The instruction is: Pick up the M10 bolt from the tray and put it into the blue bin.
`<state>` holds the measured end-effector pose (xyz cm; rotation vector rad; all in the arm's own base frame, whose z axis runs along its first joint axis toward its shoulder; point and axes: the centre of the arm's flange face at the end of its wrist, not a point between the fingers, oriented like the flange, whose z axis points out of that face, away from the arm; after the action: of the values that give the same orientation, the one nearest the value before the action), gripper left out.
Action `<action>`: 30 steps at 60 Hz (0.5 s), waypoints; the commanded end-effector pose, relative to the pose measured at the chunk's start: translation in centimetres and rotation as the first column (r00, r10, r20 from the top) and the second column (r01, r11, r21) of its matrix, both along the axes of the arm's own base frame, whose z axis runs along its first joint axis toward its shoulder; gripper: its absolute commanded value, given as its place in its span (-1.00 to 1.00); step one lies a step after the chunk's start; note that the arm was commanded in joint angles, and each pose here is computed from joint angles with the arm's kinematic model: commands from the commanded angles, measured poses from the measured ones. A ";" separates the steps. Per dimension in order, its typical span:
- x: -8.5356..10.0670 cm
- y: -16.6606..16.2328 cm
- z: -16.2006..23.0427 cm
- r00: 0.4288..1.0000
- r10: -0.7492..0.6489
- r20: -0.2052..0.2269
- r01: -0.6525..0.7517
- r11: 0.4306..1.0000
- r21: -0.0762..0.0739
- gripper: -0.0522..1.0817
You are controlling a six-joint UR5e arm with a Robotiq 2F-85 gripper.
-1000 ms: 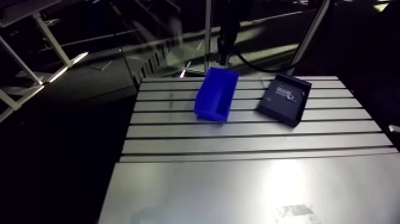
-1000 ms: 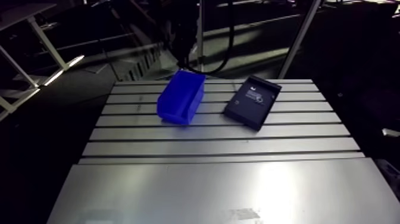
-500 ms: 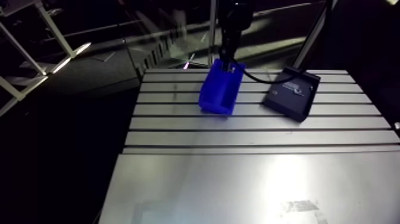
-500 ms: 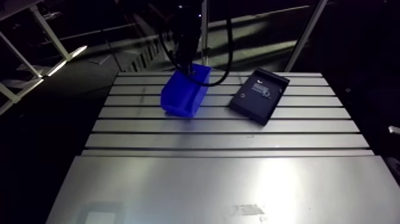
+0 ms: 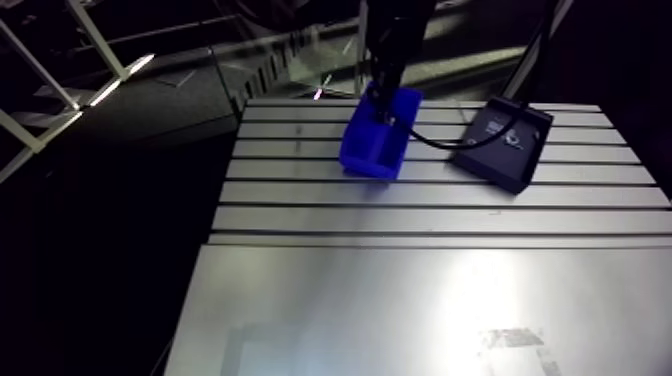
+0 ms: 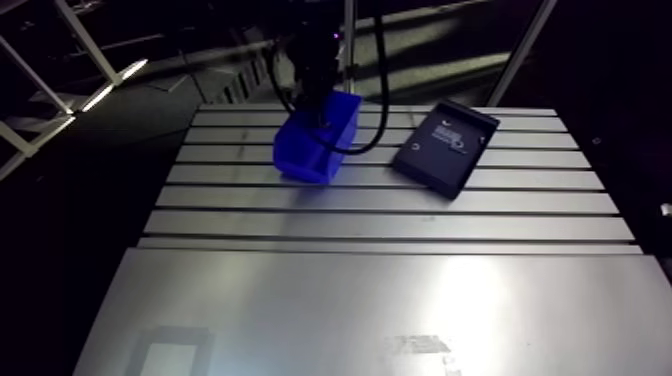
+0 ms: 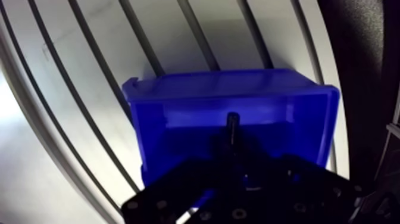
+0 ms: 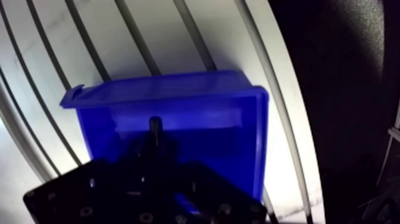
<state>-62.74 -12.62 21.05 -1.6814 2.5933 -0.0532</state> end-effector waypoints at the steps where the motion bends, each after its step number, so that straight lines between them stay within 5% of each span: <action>1: 0.3 -0.2 -1.9 1.000 0.003 0.014 -0.003 1.000 0.001 0.96; 10: 0.3 -0.3 -2.2 1.000 -0.010 0.012 0.010 1.000 0.006 0.96; 20: 0.0 0.1 -3.3 1.000 -0.010 0.010 0.009 0.999 0.050 0.96; 30: -0.1 0.1 -4.0 1.000 -0.010 0.011 0.009 0.999 0.051 0.95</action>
<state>-62.69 -12.63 17.99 -1.6528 2.5775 -0.0134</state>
